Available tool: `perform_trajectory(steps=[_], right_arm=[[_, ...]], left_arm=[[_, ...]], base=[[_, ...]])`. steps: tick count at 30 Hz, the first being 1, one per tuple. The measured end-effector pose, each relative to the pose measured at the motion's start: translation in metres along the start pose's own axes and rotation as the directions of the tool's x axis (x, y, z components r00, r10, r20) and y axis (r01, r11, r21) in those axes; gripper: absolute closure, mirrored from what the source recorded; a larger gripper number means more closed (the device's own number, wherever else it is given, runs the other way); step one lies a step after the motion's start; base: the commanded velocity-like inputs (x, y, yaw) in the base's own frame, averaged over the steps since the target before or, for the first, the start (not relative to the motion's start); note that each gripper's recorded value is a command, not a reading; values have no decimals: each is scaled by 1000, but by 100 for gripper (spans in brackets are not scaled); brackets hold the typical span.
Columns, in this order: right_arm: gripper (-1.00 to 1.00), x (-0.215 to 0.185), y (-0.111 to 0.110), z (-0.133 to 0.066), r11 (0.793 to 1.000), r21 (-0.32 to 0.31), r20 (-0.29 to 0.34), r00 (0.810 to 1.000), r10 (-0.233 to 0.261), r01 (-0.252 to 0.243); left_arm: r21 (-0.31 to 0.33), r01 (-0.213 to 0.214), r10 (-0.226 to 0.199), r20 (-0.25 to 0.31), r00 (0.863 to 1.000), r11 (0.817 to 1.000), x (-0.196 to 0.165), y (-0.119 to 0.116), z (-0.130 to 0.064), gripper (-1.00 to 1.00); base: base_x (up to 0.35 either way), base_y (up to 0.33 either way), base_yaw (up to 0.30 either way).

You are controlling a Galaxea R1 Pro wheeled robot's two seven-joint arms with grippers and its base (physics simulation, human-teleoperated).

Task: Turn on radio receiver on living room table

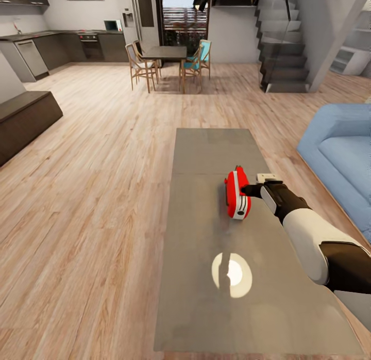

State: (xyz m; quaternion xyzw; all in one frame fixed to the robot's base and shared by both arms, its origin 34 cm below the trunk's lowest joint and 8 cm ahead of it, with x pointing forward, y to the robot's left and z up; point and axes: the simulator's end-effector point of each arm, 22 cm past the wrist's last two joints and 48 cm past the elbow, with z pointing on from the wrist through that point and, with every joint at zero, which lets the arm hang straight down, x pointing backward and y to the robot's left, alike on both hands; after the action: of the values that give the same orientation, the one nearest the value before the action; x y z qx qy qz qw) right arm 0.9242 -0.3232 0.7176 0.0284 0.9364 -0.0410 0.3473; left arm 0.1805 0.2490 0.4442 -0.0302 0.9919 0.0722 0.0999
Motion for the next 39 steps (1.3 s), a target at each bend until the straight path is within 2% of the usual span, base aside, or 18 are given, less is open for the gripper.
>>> perform_trajectory(steps=[12,19,30,39], right_arm=[[-100,6,3,10,1000,-2,5,1000,-3,3],[-100,13,16,15,1000,-19,-5,1000,-6,6],[-100,16,34,16,999,-42,-11,1000,-9,9],[-100,16,35,16,999,-38,-8,1000,-21,20]], left_arm=[[0,-3,3,-20,1000,1000,8,0,-1,-100],[-1,-4,4,-29,1000,1000,11,1,-1,-100],[-1,-5,5,-31,1000,1000,12,1,-1,-100],[0,-5,5,-31,999,1000,12,0,-1,-100]], base=[[0,0,-31],[0,0,-1],[0,0,0],[0,0,0]])
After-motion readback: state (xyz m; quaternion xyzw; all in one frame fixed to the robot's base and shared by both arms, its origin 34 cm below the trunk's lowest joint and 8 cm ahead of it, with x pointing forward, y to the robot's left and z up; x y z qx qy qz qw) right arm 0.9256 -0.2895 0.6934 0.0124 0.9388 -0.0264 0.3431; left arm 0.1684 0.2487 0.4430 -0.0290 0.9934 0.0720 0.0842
